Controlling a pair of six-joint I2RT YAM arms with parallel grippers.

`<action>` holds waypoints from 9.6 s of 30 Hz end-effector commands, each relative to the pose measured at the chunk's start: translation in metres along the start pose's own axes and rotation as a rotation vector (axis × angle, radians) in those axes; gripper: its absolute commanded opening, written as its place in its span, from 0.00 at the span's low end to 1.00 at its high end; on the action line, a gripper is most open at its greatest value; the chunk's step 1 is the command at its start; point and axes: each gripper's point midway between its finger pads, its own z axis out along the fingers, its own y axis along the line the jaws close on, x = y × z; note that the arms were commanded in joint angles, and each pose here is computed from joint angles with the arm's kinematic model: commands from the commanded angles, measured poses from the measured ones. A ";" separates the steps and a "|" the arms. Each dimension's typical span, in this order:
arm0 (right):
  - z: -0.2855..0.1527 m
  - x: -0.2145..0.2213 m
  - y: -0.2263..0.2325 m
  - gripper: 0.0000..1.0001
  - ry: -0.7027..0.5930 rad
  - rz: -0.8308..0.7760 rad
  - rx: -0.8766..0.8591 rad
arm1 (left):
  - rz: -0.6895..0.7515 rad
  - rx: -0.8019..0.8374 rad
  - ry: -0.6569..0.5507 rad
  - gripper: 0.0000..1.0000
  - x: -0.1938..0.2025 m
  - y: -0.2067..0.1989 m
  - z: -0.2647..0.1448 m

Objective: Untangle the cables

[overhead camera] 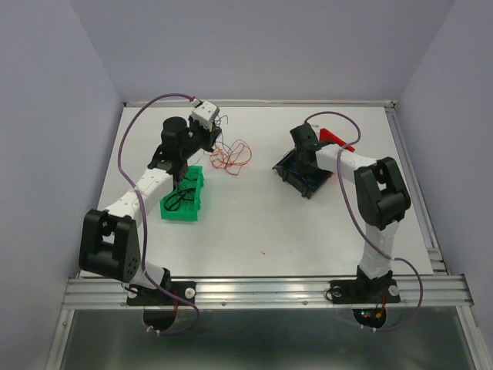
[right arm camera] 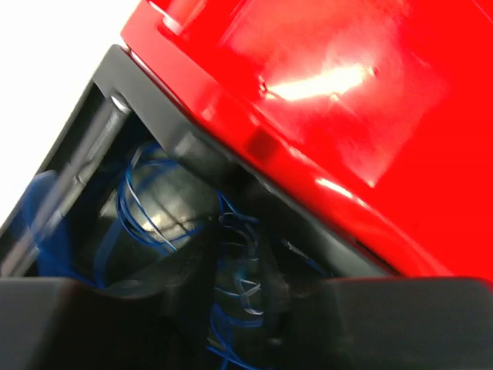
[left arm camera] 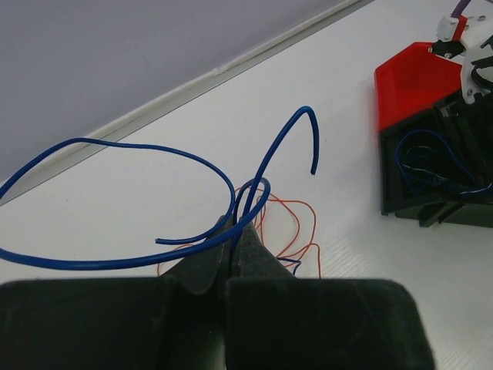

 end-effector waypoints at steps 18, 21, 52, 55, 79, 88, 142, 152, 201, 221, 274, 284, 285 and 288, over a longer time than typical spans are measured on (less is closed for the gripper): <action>-0.124 -0.059 -0.018 0.54 -0.257 0.099 -0.135 | 0.034 0.040 -0.080 0.00 -0.029 -0.012 -0.008; -0.148 -0.069 0.011 0.67 -0.328 0.061 -0.339 | 0.033 0.099 -0.093 0.00 -0.032 -0.023 -0.011; -0.321 -0.063 0.000 1.00 -1.114 0.133 -0.843 | 0.165 0.767 -0.228 0.00 -0.121 -0.205 0.025; -0.338 -0.060 -0.038 1.00 -1.199 0.278 -0.779 | 0.227 0.780 -0.258 0.00 -0.122 -0.211 0.044; -0.374 -0.024 -0.138 0.99 -1.362 0.644 -0.636 | 0.318 0.885 0.094 0.00 0.047 -0.268 0.143; -0.368 -0.027 -0.135 0.99 -1.337 0.655 -0.635 | 0.530 1.060 0.312 0.00 0.121 -0.287 0.133; -0.160 -0.075 -0.101 1.00 -0.581 0.676 -0.223 | 0.525 0.811 0.061 0.60 -0.027 -0.192 0.050; -0.120 -0.076 -0.069 0.58 -0.452 0.623 -0.289 | 0.392 0.572 -0.106 0.60 -0.059 -0.147 -0.017; -0.038 -0.010 0.042 0.01 -0.095 -0.038 -0.280 | 0.315 0.245 -0.120 0.58 -0.003 -0.095 -0.038; -0.117 -0.042 0.042 0.34 -0.276 -0.013 -0.271 | 0.318 0.227 -0.118 0.59 -0.003 -0.092 -0.038; -0.250 -0.044 0.091 0.82 -0.691 -0.158 -0.932 | 0.374 0.198 0.158 0.00 -0.006 -0.067 -0.020; -0.296 -0.075 0.166 0.95 -0.831 -0.310 -1.361 | 0.473 0.108 -0.068 0.00 -0.144 -0.059 -0.081; -0.293 -0.077 0.173 0.96 -0.816 -0.312 -1.377 | 0.482 0.105 -0.082 0.00 -0.151 -0.058 -0.083; -0.274 -0.079 0.203 0.96 -0.752 -0.329 -1.428 | 0.492 0.095 -0.150 0.00 -0.186 -0.059 -0.092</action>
